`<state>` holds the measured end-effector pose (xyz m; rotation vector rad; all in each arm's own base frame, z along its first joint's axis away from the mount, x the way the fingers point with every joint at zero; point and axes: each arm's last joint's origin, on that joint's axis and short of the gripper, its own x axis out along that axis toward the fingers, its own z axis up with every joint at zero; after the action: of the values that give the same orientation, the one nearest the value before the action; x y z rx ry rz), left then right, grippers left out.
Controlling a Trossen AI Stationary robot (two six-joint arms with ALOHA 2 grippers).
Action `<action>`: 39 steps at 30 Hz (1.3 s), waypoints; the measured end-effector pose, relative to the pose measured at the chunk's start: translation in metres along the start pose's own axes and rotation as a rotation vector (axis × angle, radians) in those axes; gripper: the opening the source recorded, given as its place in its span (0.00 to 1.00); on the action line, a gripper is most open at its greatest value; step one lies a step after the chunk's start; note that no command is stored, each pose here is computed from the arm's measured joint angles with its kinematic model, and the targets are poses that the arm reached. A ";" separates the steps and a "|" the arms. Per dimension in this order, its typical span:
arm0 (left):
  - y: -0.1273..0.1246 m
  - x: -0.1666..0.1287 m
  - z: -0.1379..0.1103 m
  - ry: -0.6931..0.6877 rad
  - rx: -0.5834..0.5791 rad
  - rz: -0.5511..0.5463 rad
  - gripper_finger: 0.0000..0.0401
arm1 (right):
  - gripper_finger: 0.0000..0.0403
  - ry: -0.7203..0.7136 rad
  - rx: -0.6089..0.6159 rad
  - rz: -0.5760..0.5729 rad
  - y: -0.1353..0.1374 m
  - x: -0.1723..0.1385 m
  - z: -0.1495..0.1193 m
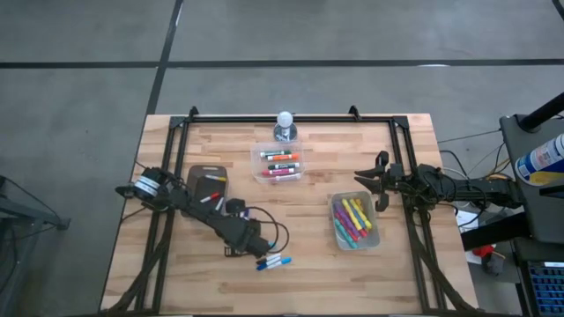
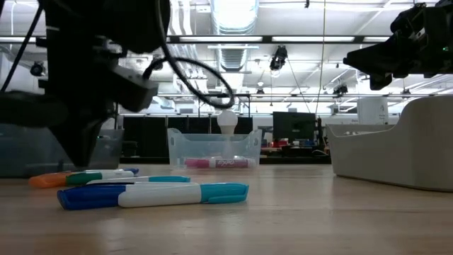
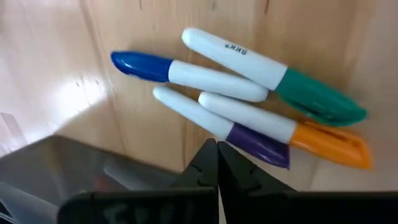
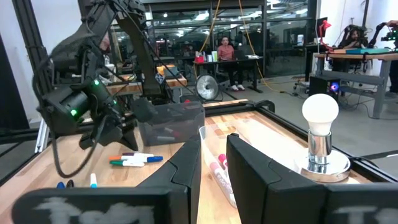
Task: Pick & Place Markers
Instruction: Put the right light blue mini marker into the transparent black bin
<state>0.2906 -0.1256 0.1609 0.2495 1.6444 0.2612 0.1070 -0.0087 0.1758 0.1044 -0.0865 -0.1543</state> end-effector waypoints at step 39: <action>-0.015 -0.035 0.002 -0.117 -0.271 0.008 0.17 | 0.17 0.000 0.001 0.000 0.000 0.000 0.000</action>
<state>0.2953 -0.1512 0.1894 0.0646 1.4738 0.4630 0.1070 -0.0087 0.1758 0.1052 -0.0863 -0.1543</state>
